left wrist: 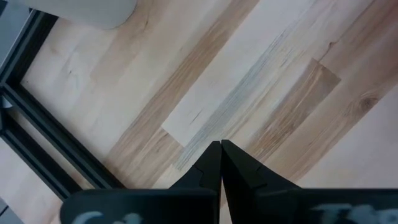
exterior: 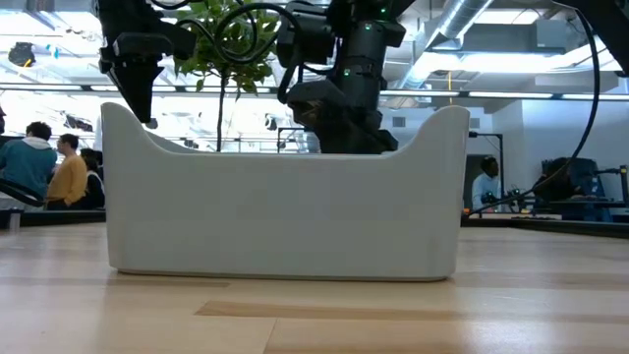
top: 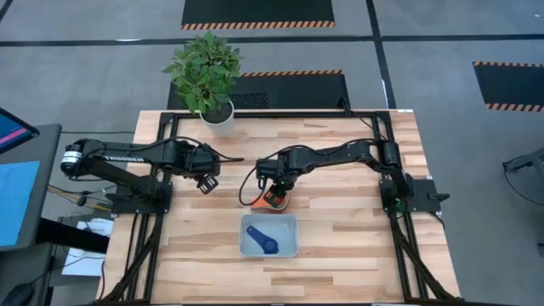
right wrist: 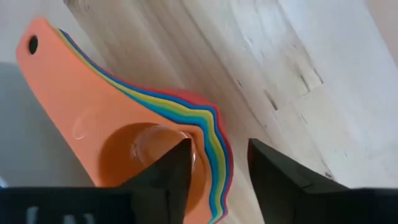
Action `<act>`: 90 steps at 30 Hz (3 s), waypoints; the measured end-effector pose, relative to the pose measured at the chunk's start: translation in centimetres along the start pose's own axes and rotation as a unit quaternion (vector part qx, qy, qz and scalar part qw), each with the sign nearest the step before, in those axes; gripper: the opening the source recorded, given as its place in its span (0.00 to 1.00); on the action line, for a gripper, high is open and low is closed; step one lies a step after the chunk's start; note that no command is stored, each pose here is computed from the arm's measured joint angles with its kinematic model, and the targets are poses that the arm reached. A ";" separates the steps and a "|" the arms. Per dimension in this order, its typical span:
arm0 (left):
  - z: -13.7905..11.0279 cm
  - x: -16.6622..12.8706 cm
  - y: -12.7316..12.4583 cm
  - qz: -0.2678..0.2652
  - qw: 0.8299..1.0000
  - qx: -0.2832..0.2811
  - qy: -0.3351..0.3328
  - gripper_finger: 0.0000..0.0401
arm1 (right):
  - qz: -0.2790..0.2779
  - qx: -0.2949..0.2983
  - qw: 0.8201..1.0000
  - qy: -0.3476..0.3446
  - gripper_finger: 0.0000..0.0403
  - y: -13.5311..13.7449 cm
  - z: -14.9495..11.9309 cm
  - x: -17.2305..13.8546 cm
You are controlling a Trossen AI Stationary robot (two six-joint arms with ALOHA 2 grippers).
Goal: Nest measuring cups in basket
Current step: Remove the stacked measuring cups from the gray bin, then remove the dark blue measuring cup from the gray bin
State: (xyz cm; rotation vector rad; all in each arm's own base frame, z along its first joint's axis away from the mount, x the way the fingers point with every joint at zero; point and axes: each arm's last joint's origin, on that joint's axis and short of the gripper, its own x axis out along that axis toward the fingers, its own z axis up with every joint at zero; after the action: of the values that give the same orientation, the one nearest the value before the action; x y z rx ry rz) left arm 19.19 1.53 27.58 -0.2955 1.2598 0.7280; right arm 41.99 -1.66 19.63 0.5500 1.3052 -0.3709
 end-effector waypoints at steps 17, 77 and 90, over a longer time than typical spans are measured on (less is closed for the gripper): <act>0.0 0.0 0.0 0.008 1.000 0.015 -0.006 0.00 | 0.137 0.053 0.987 0.064 0.51 2.0 0.9 -5.7; 6.7 -1.4 -21.9 -0.195 0.839 0.506 -0.040 0.34 | -0.252 -0.013 0.962 -0.102 0.24 -5.4 -15.4 -16.5; 4.0 3.6 -25.7 -0.137 0.795 0.590 0.022 0.33 | -0.273 -0.083 0.958 0.000 0.24 -3.4 -14.8 -11.5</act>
State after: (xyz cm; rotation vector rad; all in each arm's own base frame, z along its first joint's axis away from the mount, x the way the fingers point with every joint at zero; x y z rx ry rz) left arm 39.15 -14.08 20.78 0.5397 1.4472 -0.3988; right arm 25.59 3.59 27.77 0.0367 1.4630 -0.7081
